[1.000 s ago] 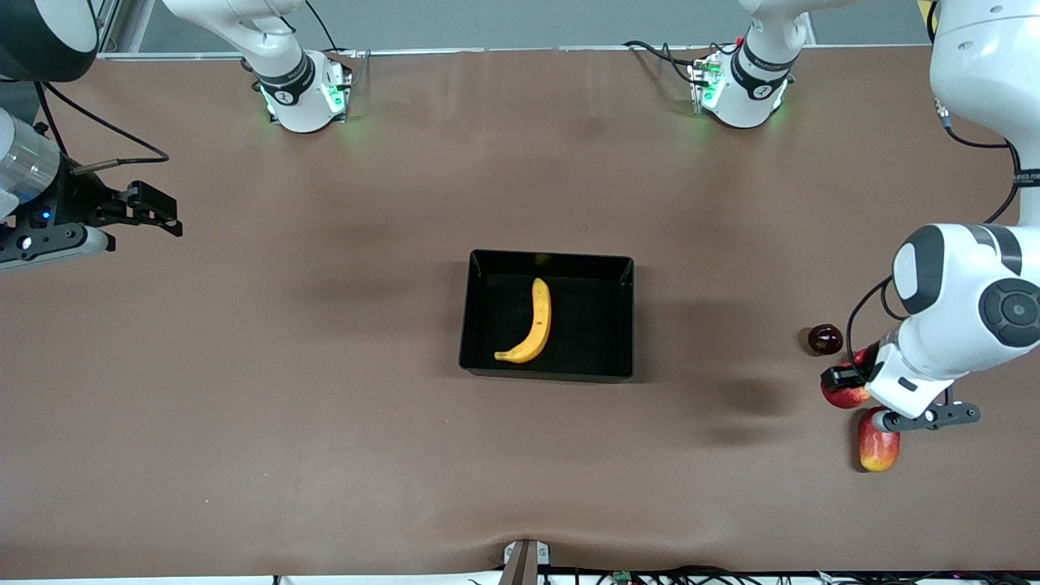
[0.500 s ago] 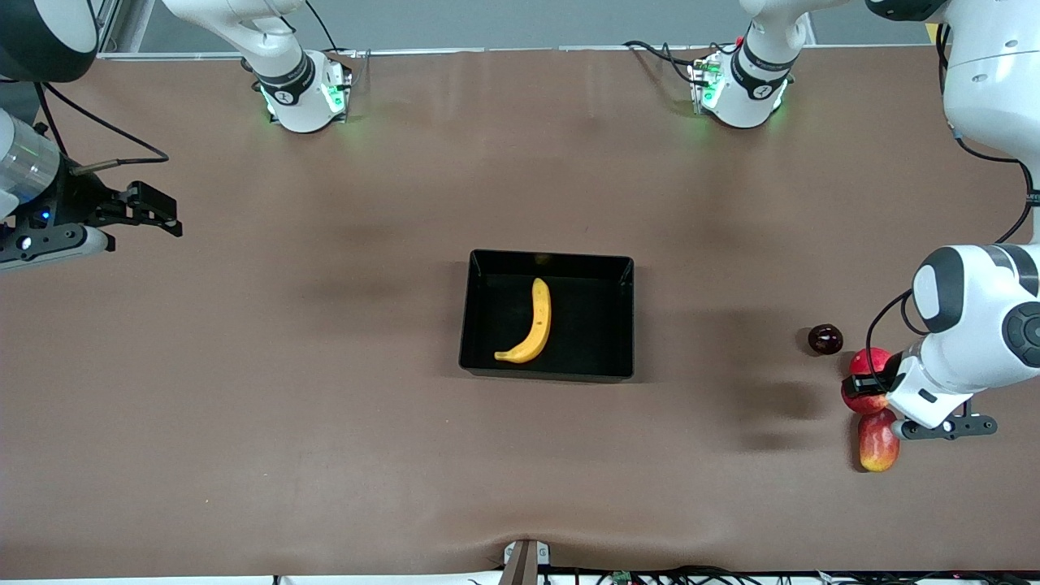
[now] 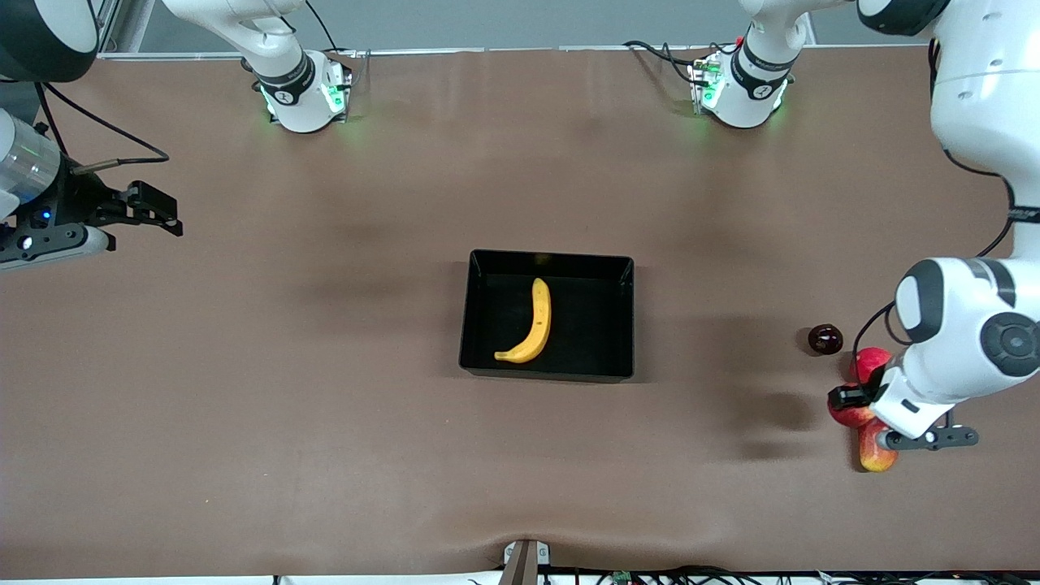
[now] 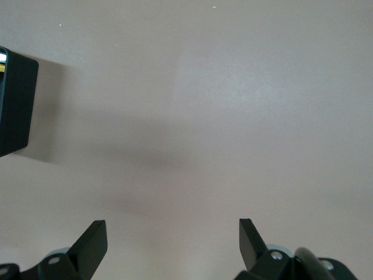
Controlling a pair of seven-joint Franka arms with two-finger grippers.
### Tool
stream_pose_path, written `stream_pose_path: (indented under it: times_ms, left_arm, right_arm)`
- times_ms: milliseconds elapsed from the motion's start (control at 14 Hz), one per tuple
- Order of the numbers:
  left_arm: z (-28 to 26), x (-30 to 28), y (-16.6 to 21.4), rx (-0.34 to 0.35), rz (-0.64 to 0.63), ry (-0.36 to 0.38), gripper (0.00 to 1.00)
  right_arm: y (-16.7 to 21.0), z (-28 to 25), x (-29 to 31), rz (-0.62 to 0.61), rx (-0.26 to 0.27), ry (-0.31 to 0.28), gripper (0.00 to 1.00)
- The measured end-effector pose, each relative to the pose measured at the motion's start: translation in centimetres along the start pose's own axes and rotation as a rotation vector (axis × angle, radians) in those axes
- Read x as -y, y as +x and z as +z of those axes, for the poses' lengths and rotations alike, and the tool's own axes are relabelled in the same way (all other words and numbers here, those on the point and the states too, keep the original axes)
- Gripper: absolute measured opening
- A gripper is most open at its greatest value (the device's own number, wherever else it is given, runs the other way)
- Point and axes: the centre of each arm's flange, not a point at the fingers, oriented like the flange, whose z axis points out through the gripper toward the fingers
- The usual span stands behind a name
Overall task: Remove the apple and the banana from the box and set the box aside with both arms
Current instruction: 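Lower the apple beside the mango and open the left gripper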
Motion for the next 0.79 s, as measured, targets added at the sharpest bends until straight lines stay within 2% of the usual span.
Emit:
stream_pose_path:
  times_ms: [357, 643, 786]
  left_arm:
    - [4.9, -0.4, -0.3, 0.033, 0.0, -0.016, 0.64]
    - [5.8, -0.4, -0.4, 0.037, 0.012, -0.019, 0.64]
    - [5.2, -0.2, 0.0, 0.025, 0.023, -0.019, 0.76]
  right_arm:
    - [0.1, -0.1, 0.0, -0.001, -0.006, -0.001, 1.0]
    - [0.1, 0.0, 0.0, -0.001, -0.004, -0.001, 1.0]
    - [0.1, 0.0, 0.0, -0.001, -0.002, -0.001, 1.0]
